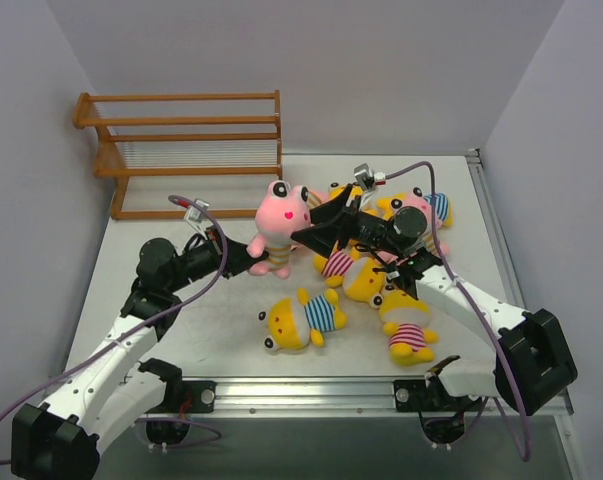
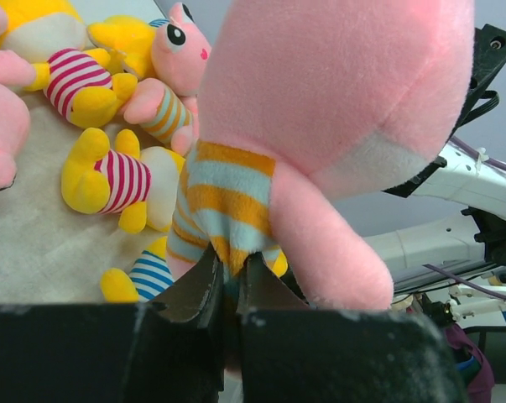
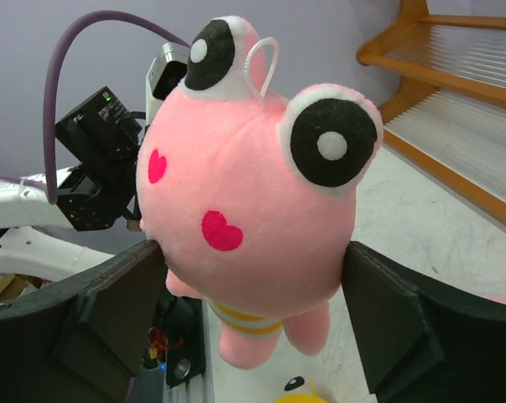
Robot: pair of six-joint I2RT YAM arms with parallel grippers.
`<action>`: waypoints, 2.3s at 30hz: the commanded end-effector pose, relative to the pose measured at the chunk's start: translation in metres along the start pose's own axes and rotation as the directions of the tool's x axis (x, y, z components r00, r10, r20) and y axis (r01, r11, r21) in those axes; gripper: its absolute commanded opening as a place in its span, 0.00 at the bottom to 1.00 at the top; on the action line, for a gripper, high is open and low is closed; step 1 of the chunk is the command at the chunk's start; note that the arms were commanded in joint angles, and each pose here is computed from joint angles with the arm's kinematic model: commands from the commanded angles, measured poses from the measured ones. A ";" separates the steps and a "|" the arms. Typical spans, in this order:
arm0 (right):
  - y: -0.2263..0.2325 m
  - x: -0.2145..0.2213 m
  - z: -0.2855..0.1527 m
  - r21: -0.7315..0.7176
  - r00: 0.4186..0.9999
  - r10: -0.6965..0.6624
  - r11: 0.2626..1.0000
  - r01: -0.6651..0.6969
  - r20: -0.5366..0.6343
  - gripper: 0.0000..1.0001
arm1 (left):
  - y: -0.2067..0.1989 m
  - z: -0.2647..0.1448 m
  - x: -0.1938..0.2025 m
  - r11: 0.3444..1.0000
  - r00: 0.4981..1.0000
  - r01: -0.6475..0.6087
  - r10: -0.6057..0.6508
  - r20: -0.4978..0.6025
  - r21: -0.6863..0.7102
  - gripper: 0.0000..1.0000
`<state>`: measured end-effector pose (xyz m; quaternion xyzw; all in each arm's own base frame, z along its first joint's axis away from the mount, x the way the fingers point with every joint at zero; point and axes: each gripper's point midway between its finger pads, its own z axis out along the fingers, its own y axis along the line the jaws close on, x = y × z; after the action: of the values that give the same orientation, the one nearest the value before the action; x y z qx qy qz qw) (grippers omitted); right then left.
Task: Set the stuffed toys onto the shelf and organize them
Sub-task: Pass the stuffed toy from the left arm to the right, then pass the stuffed toy from the right arm to the left
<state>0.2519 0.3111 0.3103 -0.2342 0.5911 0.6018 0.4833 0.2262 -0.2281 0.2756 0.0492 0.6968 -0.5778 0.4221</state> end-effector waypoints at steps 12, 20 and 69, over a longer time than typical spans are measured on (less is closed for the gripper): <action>0.024 -0.038 0.006 -0.009 0.994 -0.103 0.995 0.103 0.036 0.00 | -0.001 -0.008 -0.021 0.985 0.988 -0.142 0.147 0.046 -0.099 0.53; -0.002 -0.052 0.006 0.232 0.997 -0.077 0.969 0.079 -0.018 0.00 | 0.021 -0.049 -0.036 0.897 0.957 -0.230 0.279 0.080 -0.377 0.85; -0.031 -0.012 0.030 0.479 0.978 0.168 0.873 -0.089 -0.125 0.00 | 0.048 0.023 0.026 0.573 0.781 -0.597 0.574 -0.246 -0.561 0.58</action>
<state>0.2903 0.3191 0.2816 -0.1148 0.7998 0.4215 0.4116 0.2451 -0.2354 0.2013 0.1731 0.8124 -0.1157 0.5446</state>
